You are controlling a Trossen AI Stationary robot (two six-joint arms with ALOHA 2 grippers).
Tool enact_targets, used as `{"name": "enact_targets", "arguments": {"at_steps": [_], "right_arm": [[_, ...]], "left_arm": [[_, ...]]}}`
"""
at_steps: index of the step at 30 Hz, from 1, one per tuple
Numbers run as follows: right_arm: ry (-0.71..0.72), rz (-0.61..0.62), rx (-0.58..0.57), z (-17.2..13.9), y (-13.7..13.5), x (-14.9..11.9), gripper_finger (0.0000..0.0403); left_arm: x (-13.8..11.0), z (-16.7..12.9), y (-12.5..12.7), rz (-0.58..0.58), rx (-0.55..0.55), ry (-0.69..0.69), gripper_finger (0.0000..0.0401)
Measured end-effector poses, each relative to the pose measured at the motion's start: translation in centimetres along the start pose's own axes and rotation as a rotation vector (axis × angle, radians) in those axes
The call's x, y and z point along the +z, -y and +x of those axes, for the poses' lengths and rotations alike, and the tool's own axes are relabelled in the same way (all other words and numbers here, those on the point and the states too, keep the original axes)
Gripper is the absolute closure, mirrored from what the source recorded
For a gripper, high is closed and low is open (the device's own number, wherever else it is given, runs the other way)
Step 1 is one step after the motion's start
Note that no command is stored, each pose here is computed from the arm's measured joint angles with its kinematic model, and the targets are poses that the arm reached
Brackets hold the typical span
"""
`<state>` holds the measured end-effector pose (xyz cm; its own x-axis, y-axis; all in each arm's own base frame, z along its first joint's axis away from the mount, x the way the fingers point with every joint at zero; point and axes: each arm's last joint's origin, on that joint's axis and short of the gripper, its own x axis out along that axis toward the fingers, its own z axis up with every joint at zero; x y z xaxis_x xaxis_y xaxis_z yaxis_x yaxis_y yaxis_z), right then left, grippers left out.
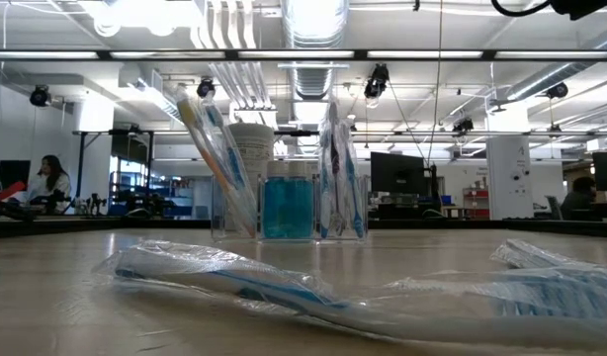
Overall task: Pick & Place toothbrushing station
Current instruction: Put the blue toothbrush into the transparent organizer
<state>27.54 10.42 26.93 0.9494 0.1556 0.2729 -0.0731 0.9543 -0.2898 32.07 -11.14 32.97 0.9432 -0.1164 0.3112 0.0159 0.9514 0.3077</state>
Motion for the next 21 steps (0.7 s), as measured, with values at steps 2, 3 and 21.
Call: {"name": "enact_targets", "arguments": {"at_steps": [2, 3, 21], "right_arm": [[0.001, 0.001, -0.001, 0.01, 0.02, 0.02, 0.0374], [0.001, 0.001, -0.001, 0.01, 0.01, 0.02, 0.0374], [-0.004, 0.023, -0.009, 0.07, 0.27, -0.11, 0.0374]], "left_arm": [[-0.01, 0.0, 0.03, -0.005, -0.004, 0.001, 0.021], [0.0, 0.0, 0.04, -0.011, -0.011, 0.004, 0.021], [0.2, 0.38, -0.79, -0.095, -0.015, 0.024, 0.0211]]}}
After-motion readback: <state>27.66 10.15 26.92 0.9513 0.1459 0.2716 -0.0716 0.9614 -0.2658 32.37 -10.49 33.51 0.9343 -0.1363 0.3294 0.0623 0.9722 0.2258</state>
